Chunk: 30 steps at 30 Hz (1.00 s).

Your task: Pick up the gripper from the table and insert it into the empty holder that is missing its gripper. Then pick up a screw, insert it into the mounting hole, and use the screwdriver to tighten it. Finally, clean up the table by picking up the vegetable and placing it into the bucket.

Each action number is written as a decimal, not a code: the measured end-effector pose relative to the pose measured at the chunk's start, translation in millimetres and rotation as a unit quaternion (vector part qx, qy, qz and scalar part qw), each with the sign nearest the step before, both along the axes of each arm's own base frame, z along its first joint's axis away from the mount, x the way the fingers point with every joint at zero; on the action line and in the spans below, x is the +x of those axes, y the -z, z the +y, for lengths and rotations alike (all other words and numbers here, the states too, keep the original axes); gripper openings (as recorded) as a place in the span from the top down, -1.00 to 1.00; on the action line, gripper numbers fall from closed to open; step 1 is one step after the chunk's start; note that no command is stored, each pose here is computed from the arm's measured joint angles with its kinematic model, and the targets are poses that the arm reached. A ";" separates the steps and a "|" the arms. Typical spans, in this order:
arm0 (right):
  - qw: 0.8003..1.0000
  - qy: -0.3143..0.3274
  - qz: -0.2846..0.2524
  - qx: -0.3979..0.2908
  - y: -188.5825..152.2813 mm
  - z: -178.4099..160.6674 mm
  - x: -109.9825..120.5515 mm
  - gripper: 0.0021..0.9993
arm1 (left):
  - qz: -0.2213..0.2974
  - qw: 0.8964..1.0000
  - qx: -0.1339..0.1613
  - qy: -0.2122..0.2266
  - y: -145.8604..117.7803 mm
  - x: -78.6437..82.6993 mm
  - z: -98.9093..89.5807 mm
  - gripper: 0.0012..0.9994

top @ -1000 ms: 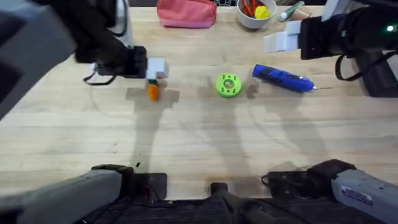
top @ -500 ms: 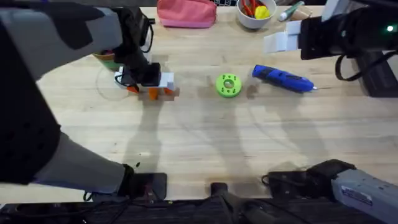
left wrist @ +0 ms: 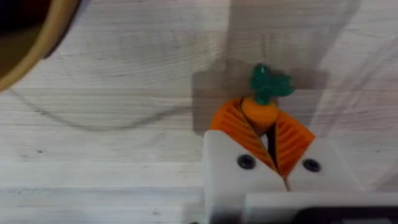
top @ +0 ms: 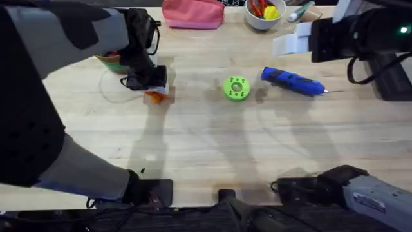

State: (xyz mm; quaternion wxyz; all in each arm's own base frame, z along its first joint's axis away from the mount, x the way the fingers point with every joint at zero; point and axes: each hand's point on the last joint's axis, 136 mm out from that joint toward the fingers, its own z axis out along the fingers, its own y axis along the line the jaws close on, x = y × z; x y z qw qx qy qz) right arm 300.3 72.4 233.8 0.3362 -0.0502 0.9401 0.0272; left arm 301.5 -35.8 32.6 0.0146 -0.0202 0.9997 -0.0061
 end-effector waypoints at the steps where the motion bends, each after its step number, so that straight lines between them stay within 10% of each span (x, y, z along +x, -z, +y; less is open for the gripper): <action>1: 1.000 0.000 0.000 0.000 0.0 0.0 0.0 -0.99 | 0.000 1.000 0.000 -0.002 0.0 -0.1 0.0 0.95; 7: 1.000 0.000 0.000 0.000 0.1 0.0 -0.1 -0.99 | 0.007 1.000 0.001 -0.009 -10.7 0.5 0.0 0.95; 13: 1.000 0.000 0.000 0.000 0.1 0.0 -0.1 -0.98 | -0.050 0.998 -0.007 -0.024 -64.0 34.4 5.4 0.95; 22: 1.000 0.000 0.000 0.000 0.1 0.0 -0.1 -0.98 | -0.217 0.972 0.015 -0.084 -177.2 92.5 63.6 0.95; 30: 1.000 0.000 0.000 0.000 0.1 0.0 -0.1 -0.99 | -0.237 0.963 0.042 -0.123 -175.1 106.7 116.1 0.95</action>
